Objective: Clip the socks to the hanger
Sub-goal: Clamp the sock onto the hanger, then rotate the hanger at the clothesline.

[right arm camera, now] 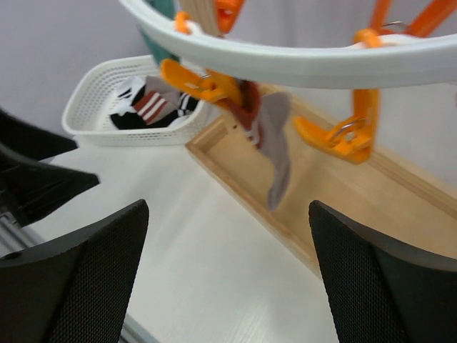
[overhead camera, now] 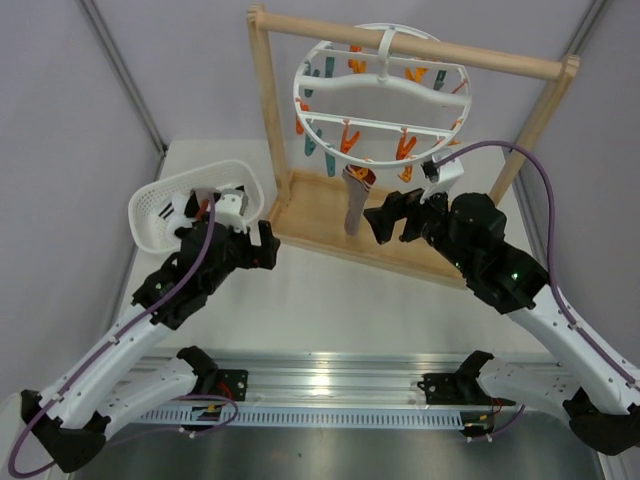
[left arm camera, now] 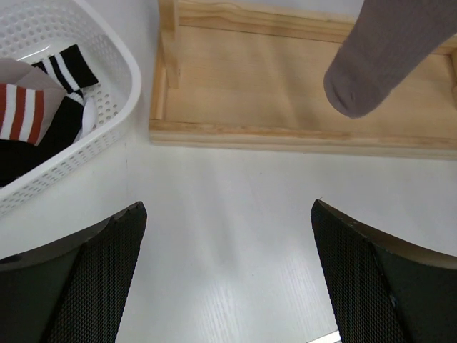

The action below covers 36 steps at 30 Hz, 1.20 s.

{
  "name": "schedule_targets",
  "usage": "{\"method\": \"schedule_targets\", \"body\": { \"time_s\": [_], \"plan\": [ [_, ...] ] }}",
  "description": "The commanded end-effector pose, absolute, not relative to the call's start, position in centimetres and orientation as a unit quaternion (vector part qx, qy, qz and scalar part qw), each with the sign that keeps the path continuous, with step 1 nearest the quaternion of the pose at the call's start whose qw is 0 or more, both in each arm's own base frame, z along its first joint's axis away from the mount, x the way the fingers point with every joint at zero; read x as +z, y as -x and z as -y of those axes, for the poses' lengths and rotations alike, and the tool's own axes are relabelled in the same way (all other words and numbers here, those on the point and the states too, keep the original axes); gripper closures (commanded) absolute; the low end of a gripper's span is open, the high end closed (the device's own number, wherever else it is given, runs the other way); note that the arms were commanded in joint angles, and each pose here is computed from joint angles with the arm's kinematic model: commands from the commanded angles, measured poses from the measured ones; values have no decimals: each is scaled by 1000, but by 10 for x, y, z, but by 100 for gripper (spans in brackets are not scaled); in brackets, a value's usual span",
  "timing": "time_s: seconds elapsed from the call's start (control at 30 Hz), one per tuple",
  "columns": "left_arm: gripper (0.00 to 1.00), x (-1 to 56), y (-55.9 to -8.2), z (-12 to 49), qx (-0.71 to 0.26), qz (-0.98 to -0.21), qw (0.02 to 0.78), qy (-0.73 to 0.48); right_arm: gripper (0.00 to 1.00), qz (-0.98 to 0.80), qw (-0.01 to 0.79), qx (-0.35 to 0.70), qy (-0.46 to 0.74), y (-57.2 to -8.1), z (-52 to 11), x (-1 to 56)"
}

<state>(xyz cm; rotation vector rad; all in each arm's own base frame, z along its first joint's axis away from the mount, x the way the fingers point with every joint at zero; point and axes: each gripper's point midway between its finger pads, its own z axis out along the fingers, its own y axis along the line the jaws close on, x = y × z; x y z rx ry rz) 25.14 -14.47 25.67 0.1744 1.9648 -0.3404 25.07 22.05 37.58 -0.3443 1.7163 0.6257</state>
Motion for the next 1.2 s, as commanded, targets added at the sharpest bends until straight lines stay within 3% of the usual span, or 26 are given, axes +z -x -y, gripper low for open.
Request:
{"method": "schedule_targets", "body": {
  "time_s": [0.0, 0.57, 0.9, 1.17],
  "plan": [
    [1, 254, -249, 129, -121, -821, 554, -59, 5, -733, 634, 221, 109, -267, -195, 399],
    [1, 243, -247, 109, -85, -834, 545, -30, 10, -712, 621, 295, 143, -276, -268, 397],
    [0, 244, -246, 107, -87, -832, 548, -24, 34, -714, 637, 265, 120, -302, -271, 382],
    [0, 244, -247, 108, -88, -832, 547, -24, 41, -716, 639, 259, 112, -314, -269, 375]
  ]
}}
